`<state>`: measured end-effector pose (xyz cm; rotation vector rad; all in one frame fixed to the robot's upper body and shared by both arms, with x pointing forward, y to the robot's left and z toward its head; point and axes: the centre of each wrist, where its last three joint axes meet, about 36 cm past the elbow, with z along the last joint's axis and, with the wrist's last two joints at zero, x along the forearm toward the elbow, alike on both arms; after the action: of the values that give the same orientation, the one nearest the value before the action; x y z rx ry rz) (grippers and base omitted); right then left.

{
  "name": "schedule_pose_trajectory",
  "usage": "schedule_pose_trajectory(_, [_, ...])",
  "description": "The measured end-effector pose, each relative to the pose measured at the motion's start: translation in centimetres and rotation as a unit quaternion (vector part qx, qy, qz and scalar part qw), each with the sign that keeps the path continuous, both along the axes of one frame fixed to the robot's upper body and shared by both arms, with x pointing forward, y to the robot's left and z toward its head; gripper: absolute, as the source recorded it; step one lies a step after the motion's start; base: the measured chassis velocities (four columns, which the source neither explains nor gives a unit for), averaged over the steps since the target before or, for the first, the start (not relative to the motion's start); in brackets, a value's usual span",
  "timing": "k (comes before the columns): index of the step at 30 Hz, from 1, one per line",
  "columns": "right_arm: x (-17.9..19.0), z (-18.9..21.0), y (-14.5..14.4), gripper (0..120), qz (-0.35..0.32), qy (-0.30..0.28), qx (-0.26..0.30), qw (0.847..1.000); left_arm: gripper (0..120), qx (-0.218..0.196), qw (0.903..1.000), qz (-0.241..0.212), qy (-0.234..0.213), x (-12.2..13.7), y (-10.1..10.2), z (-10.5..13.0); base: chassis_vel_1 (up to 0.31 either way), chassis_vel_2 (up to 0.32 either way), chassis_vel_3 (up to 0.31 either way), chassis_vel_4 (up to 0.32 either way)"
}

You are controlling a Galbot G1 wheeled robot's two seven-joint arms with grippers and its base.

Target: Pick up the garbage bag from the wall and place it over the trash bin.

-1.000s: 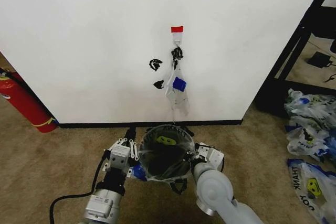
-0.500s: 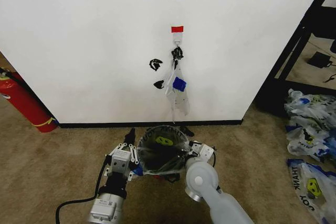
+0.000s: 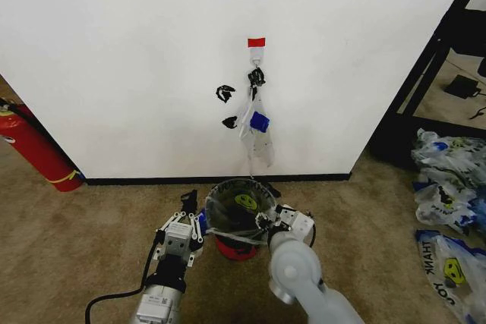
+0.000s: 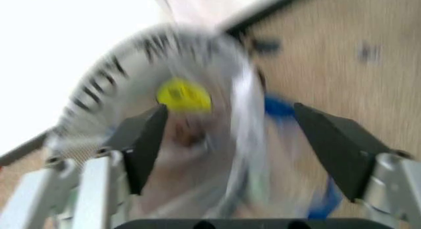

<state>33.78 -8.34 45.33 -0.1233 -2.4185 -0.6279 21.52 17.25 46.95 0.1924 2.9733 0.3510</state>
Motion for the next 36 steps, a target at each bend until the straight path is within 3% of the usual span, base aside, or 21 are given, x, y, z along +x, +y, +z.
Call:
schedule_pose_trajectory(3, [-2.3, 0.5, -1.3, 86, 0.017, -0.087, -0.025, 0.996, 0, -0.008, 0.9999, 0.009, -0.012, 0.4, 0.2, 0.1, 0.000, 0.000, 0.000, 0.000])
schedule_pose_trajectory(4, [-3.4, -0.2, -2.3, 91, 0.044, -0.173, -0.028, 0.984, 0, -0.027, 0.9993, 0.019, -0.014, 1.0, 0.3, 0.2, 0.000, 0.000, 0.000, 0.000])
schedule_pose_trajectory(5, [-3.4, -0.2, -2.3, 91, 0.044, -0.173, -0.028, 0.984, 0, -0.027, 0.9993, 0.019, -0.014, 1.0, 0.3, 0.2, 0.000, 0.000, 0.000, 0.000])
schedule_pose_trajectory(6, [-3.9, -1.4, -3.4, 96, 0.066, -0.262, -0.020, 0.963, 3, -0.055, 0.9980, 0.028, -0.011, 1.7, 0.6, 0.3, 0.000, 0.000, 0.000, 0.000])
schedule_pose_trajectory(7, [-3.8, -2.9, -4.6, 98, 0.090, -0.350, -0.031, 0.932, 10, -0.076, 0.9965, 0.035, -0.008, 2.4, 1.0, 0.3, 0.000, 0.000, 0.000, 0.000])
schedule_pose_trajectory(8, [-3.3, -4.1, -5.6, 99, 0.114, -0.418, -0.061, 0.899, 12, -0.093, 0.9950, 0.036, -0.007, 3.0, 1.3, 0.3, 0.000, 0.000, 0.000, 0.000])
schedule_pose_trajectory(9, [-2.9, -4.7, -6.1, 100, 0.125, -0.451, -0.085, 0.880, 15, -0.100, 0.9943, 0.036, -0.007, 3.2, 1.5, 0.3, 0.000, 0.000, 0.000, 0.000])
schedule_pose_trajectory(10, [-1.6, -5.8, -7.9, 100, 0.142, -0.517, -0.163, 0.829, 22, -0.120, 0.9923, 0.029, -0.004, 3.6, 2.0, 0.3, 0.000, 0.000, 0.000, 0.000])
schedule_pose_trajectory(11, [-0.8, -6.1, -9.1, 100, 0.146, -0.542, -0.221, 0.797, 26, -0.126, 0.9917, 0.025, -0.007, 4.0, 2.6, 0.1, 0.000, 0.000, 0.000, 0.000])
schedule_pose_trajectory(12, [-0.5, -6.3, -9.9, 100, 0.146, -0.552, -0.257, 0.780, 28, -0.127, 0.9916, 0.022, -0.011, 4.2, 3.0, -0.2, 0.000, 0.000, 0.000, 0.000])
schedule_pose_trajectory(13, [-0.5, -6.3, -9.9, 100, 0.146, -0.552, -0.257, 0.780, 28, -0.127, 0.9916, 0.022, -0.011, 4.2, 3.0, -0.2, 0.000, 0.000, 0.000, 0.000])
schedule_pose_trajectory(14, [-0.3, -6.3, -10.8, 100, 0.142, -0.555, -0.297, 0.764, 33, -0.126, 0.9916, 0.015, -0.023, 4.8, 4.0, -0.8, 0.000, 0.000, 0.000, 0.000])
schedule_pose_trajectory(16, [-0.7, -6.0, -11.4, 100, 0.121, -0.544, -0.323, 0.765, 39, -0.121, 0.9920, 0.010, -0.034, 5.4, 5.4, -1.9, 0.000, 0.000, 0.000, 0.000])
schedule_pose_trajectory(18, [-1.5, -5.5, -11.4, 100, 0.094, -0.527, -0.311, 0.785, 52, -0.116, 0.9923, 0.017, -0.042, 5.9, 7.2, -3.3, 0.000, 0.000, 0.000, 0.000])
schedule_pose_trajectory(20, [-1.5, -5.5, -11.4, 100, 0.091, -0.526, -0.308, 0.787, 52, -0.116, 0.9922, 0.018, -0.042, 6.0, 7.5, -3.5, 0.000, 0.000, 0.000, 0.000])
schedule_pose_trajectory(23, [-1.9, -5.6, -11.1, 100, 0.076, -0.521, -0.277, 0.804, 67, -0.114, 0.9921, 0.029, -0.043, 5.9, 8.6, -4.1, 0.000, 0.000, 0.000, 0.000])
schedule_pose_trajectory(31, [-1.7, -6.2, -11.8, 100, 0.094, -0.552, -0.256, 0.788, 94, -0.085, 0.9945, 0.043, -0.045, 5.7, 10.3, -4.1, 0.000, 0.000, 0.000, 0.000])
schedule_pose_trajectory(36, [-2.0, -6.7, -11.5, 100, 0.095, -0.550, -0.244, 0.793, 100, -0.082, 0.9944, 0.044, -0.050, 5.5, 10.3, -3.7, 0.000, 0.000, 0.000, 0.000])
